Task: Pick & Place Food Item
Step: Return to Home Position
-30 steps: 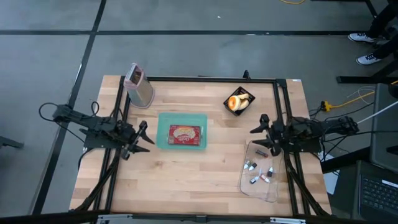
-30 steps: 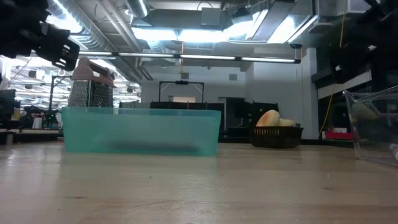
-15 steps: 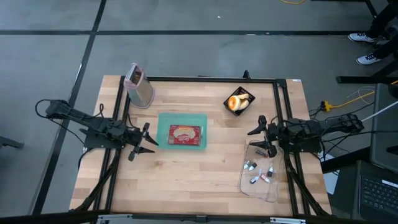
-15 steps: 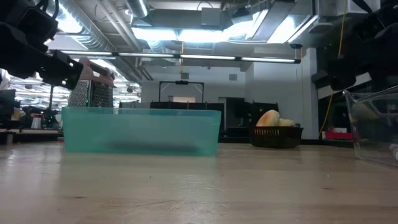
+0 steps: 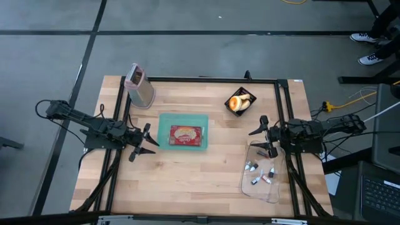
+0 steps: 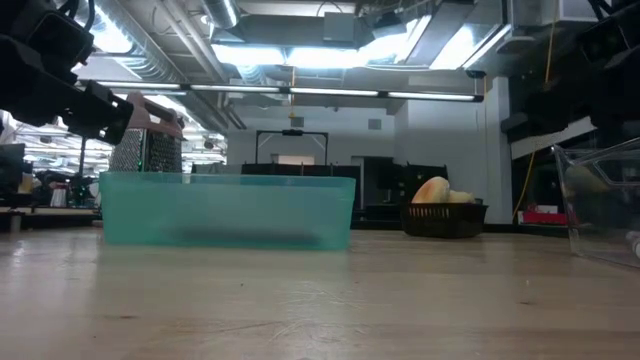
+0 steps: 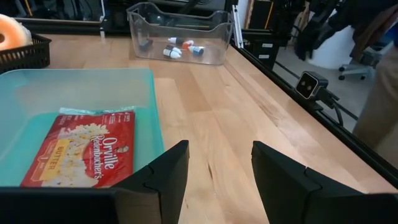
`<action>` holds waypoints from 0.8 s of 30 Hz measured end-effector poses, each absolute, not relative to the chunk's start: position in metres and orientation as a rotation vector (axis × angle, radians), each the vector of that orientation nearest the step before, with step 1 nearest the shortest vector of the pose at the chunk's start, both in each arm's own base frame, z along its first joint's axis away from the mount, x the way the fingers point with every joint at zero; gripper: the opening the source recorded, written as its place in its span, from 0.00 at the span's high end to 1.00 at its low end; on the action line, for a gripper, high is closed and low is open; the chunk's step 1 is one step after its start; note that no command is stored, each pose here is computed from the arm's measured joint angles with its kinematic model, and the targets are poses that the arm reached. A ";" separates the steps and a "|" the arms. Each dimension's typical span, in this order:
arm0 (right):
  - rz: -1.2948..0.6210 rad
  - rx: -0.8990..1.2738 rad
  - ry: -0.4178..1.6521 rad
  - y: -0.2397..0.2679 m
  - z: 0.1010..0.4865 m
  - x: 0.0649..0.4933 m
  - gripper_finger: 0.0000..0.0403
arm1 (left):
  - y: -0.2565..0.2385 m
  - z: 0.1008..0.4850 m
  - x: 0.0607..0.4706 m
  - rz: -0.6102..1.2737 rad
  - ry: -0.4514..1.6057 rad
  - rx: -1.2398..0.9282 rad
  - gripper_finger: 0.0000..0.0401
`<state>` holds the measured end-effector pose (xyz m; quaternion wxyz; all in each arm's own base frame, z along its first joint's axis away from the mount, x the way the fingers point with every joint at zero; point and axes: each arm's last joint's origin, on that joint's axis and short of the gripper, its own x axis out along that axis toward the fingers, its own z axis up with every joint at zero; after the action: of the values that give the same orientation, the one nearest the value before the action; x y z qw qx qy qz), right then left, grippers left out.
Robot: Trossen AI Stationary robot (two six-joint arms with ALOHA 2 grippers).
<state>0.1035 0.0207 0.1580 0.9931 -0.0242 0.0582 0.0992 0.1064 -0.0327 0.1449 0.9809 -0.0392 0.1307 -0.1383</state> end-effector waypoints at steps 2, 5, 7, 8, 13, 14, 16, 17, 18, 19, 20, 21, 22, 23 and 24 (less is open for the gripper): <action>0.199 -0.050 0.116 0.021 0.158 0.103 0.44 | -0.033 0.145 0.106 -0.278 0.263 -0.079 0.57; 0.199 -0.049 0.116 0.021 0.158 0.103 0.44 | -0.033 0.145 0.106 -0.278 0.263 -0.079 0.56; 0.199 -0.049 0.116 0.021 0.158 0.103 0.44 | -0.033 0.145 0.106 -0.278 0.263 -0.079 0.56; 0.199 -0.050 0.116 0.021 0.158 0.103 0.44 | -0.033 0.145 0.106 -0.278 0.263 -0.079 0.57; 0.199 -0.050 0.117 0.021 0.158 0.103 0.44 | -0.033 0.145 0.106 -0.278 0.263 -0.079 0.58; 0.199 -0.050 0.116 0.021 0.158 0.103 0.44 | -0.033 0.145 0.106 -0.278 0.263 -0.079 0.58; 0.199 -0.050 0.116 0.021 0.158 0.103 0.44 | -0.033 0.145 0.106 -0.279 0.263 -0.079 0.58; 0.199 -0.050 0.116 0.021 0.158 0.103 0.44 | -0.033 0.145 0.106 -0.278 0.263 -0.079 0.58; 0.199 -0.050 0.116 0.021 0.158 0.103 0.44 | -0.033 0.145 0.106 -0.278 0.263 -0.079 0.58; 0.199 -0.050 0.117 0.021 0.158 0.103 0.44 | -0.033 0.145 0.106 -0.279 0.263 -0.079 0.57; 0.199 -0.050 0.116 0.021 0.158 0.103 0.44 | -0.033 0.145 0.106 -0.278 0.263 -0.079 0.57; 0.199 -0.050 0.116 0.021 0.158 0.103 0.44 | -0.033 0.145 0.106 -0.279 0.263 -0.079 0.57; 0.199 -0.050 0.117 0.021 0.158 0.103 0.44 | -0.033 0.145 0.106 -0.279 0.263 -0.079 0.57; 0.199 -0.050 0.116 0.021 0.158 0.103 0.44 | -0.033 0.145 0.106 -0.279 0.263 -0.079 0.57; 0.199 -0.050 0.116 0.021 0.158 0.103 0.44 | -0.033 0.145 0.106 -0.279 0.263 -0.079 0.57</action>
<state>0.1035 0.0207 0.1580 0.9931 -0.0250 0.0580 0.0992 0.1064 -0.0327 0.1449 0.9809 -0.0393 0.1307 -0.1385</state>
